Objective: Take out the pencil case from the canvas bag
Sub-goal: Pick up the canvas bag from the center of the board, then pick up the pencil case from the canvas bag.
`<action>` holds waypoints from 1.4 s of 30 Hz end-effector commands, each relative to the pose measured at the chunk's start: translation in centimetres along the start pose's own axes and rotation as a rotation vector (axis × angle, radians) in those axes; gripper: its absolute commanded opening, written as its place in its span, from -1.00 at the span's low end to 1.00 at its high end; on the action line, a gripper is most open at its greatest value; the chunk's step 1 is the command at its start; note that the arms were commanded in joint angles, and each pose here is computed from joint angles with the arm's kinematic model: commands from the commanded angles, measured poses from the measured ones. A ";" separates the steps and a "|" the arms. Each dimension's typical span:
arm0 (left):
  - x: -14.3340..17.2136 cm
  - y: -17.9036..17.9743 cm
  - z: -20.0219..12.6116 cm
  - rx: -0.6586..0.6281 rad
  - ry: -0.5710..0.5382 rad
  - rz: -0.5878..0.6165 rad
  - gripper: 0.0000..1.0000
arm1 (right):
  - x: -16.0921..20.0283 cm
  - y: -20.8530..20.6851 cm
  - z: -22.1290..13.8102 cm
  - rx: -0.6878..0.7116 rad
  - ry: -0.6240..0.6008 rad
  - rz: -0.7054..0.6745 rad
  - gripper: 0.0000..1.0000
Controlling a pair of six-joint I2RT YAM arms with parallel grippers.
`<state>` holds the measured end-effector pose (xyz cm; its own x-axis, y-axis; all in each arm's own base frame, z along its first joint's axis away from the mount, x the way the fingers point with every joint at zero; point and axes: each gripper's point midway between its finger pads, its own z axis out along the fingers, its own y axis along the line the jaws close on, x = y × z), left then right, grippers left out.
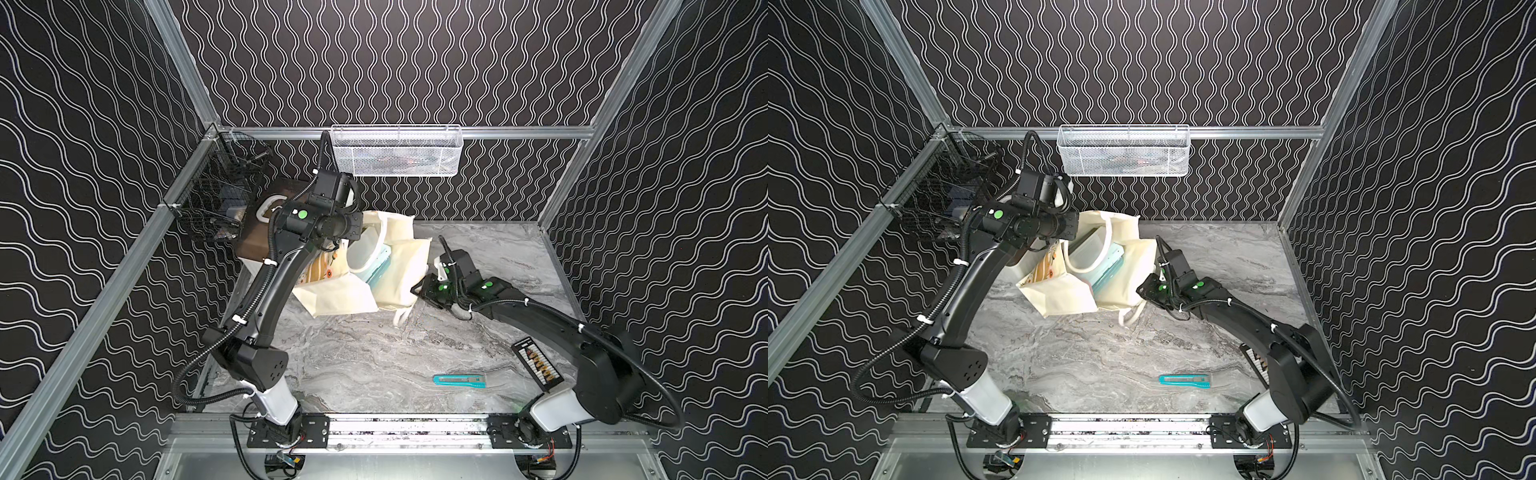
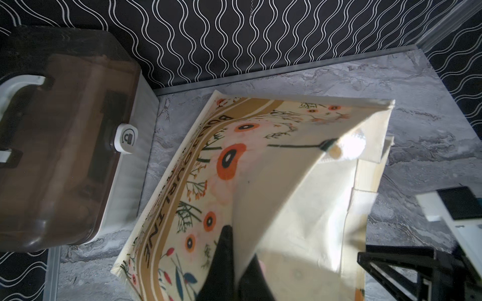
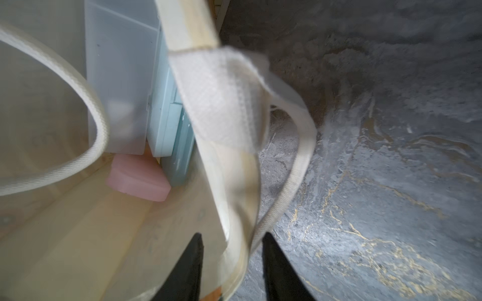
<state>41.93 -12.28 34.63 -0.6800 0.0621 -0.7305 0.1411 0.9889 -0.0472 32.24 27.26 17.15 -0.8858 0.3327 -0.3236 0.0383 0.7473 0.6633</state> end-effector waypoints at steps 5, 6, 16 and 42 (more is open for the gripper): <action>-2.5 -1.7 -1.9 0.112 -0.157 -0.012 -1.00 | -2.1 -1.7 -6.1 0.126 -0.192 -0.097 0.23; -2.4 -1.9 -2.0 0.127 -0.157 -0.008 -1.00 | -2.2 -1.3 -6.9 0.108 -0.204 -0.112 0.20; -1.4 -3.1 -2.8 0.213 -0.163 -0.022 -1.00 | 2.6 4.9 -5.8 -0.108 -0.070 -0.330 -0.28; 1.9 -5.5 -5.9 0.409 -0.195 0.002 -1.00 | 8.7 1.0 4.0 0.216 -0.018 -0.284 -0.33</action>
<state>35.27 -15.73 34.72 -0.6242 0.0393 -0.7803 0.3772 0.8898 -0.2569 25.54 32.61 11.46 -0.8750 0.0163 -0.4838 -0.1703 0.9251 0.3393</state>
